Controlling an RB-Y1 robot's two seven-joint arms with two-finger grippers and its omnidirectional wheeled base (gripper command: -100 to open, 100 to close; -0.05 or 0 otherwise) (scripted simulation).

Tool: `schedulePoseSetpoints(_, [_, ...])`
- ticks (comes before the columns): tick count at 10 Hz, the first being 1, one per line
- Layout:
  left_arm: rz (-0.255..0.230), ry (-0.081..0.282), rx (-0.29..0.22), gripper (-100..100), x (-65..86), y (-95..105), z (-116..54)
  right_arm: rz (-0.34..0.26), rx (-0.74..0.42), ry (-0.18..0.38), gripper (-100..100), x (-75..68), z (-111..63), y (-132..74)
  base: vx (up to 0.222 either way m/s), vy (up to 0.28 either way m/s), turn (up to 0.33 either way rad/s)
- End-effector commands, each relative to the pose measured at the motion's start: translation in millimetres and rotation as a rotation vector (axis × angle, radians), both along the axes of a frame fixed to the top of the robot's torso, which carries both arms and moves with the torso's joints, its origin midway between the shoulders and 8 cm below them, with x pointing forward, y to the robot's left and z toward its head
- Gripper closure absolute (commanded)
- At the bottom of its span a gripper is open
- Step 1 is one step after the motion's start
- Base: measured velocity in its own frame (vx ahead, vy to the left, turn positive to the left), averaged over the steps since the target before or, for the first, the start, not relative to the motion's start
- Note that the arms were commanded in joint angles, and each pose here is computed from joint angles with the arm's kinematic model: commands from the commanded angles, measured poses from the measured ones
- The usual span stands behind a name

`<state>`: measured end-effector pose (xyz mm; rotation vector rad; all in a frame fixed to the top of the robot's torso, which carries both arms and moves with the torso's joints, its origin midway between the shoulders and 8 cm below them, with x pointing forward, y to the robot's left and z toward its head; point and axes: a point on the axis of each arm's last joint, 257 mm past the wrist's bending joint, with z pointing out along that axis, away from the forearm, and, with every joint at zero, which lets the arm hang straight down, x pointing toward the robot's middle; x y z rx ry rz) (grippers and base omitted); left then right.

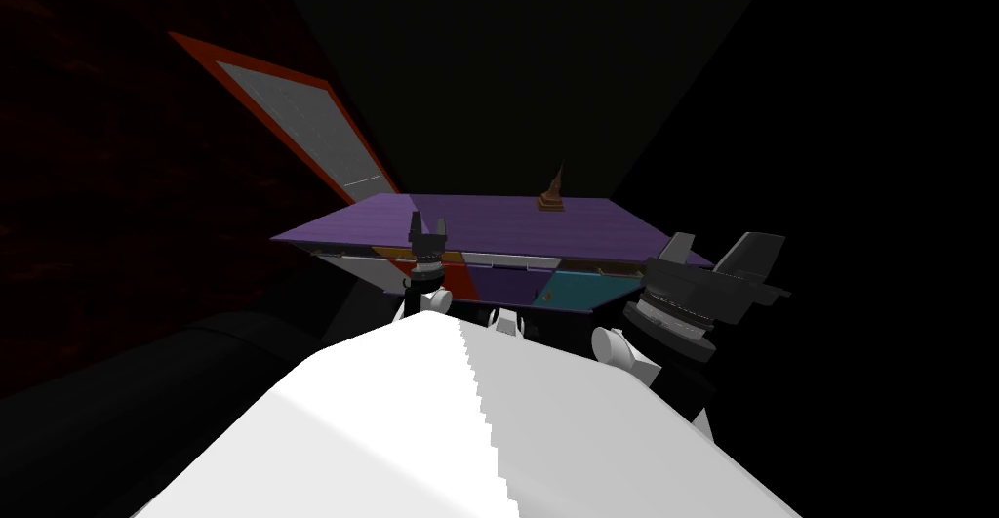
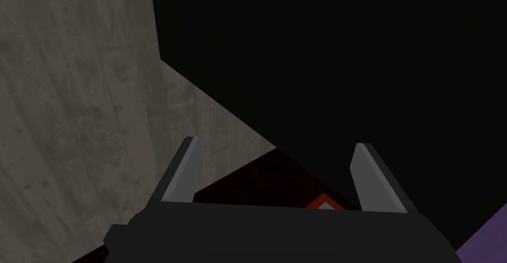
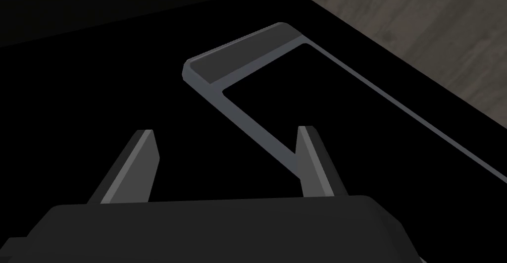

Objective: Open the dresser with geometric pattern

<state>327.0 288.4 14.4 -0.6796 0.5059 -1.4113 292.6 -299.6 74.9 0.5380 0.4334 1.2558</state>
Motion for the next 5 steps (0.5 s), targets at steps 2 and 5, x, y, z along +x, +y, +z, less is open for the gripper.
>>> schedulePoseSetpoints(2, [-0.023, 0.012, 0.041, -100, 3.4, -4.2, -7.3, 0.000, 0.000, 0.000, 0, 0.1, -0.2, 0, 0.001, -0.019, 0.006])
schedulePoseSetpoints(5, [-0.043, 0.029, 0.078, -100, 9.1, -6.4, -23.3, 0.000, 0.000, 0.001, 0, 0.1, -0.2, 0, 0.001, -0.040, 0.010])
